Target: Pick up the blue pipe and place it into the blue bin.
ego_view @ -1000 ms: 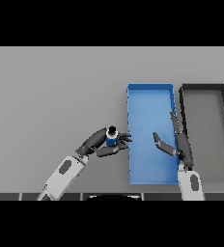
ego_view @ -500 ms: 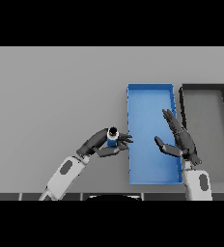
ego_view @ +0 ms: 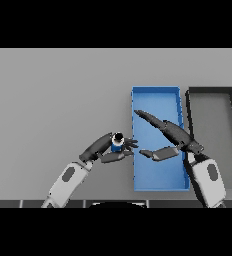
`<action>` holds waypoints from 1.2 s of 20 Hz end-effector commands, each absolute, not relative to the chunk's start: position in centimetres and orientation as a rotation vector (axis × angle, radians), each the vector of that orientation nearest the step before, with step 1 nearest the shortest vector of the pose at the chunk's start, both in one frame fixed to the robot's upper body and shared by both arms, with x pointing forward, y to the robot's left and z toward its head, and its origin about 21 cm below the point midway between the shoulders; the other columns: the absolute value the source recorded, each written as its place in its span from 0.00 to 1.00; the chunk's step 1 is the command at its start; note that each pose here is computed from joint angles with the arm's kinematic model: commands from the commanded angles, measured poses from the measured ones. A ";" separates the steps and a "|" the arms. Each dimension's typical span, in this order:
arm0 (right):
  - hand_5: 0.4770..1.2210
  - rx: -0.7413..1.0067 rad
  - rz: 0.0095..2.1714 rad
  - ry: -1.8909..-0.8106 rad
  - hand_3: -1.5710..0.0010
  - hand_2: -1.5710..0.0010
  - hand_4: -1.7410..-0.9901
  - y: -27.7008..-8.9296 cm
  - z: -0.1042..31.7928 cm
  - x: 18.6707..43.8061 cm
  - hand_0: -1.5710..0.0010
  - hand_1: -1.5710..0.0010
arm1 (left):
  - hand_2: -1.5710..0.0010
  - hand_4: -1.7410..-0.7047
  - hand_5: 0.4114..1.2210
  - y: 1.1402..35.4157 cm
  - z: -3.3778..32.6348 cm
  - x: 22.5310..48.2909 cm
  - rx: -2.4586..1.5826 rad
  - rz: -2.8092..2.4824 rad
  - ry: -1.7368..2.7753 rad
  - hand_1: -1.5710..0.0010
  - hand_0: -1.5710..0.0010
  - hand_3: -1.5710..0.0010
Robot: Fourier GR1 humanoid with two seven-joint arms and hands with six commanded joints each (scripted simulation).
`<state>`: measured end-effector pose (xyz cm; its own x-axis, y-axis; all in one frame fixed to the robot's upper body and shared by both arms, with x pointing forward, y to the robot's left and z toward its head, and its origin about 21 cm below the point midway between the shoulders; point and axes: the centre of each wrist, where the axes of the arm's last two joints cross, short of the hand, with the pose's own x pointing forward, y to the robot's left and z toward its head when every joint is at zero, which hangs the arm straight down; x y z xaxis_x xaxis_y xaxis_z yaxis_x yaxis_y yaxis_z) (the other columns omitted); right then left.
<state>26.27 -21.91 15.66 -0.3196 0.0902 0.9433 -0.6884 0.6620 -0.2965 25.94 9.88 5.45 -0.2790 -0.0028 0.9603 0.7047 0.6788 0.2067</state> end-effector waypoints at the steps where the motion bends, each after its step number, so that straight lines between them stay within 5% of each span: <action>1: 0.11 0.503 0.878 -1.733 1.00 0.97 0.59 -21.2 16.4 26.5 1.00 1.00 | 0.00 0.26 1.00 10.0 5.7 26.2 -0.551 -0.770 -1.732 0.00 0.00 0.00; 17: 0.03 0.639 1.215 -1.619 0.97 0.89 0.72 -12.5 18.9 29.6 0.96 0.93 | 0.00 0.27 1.00 10.3 4.9 26.7 -0.563 -0.785 -1.690 0.00 0.00 0.00; 19: 0.01 0.662 1.238 -1.618 0.85 0.76 0.62 -11.7 18.9 29.8 0.79 0.77 | 0.00 0.22 1.00 10.7 4.9 26.8 -0.578 -0.774 -1.698 0.00 0.00 0.00; 21: 0.03 0.699 1.246 -1.631 0.62 0.53 0.45 -11.0 18.9 29.7 0.55 0.55 | 0.00 0.14 1.00 10.5 4.8 26.5 -0.539 -0.808 -1.642 0.00 0.00 0.00; 24: 0.16 0.734 1.222 -1.629 0.39 0.27 0.25 -10.5 19.0 29.8 0.28 0.28 | 0.00 0.08 1.00 10.3 5.3 26.5 -0.546 -0.790 -1.644 0.00 0.00 0.04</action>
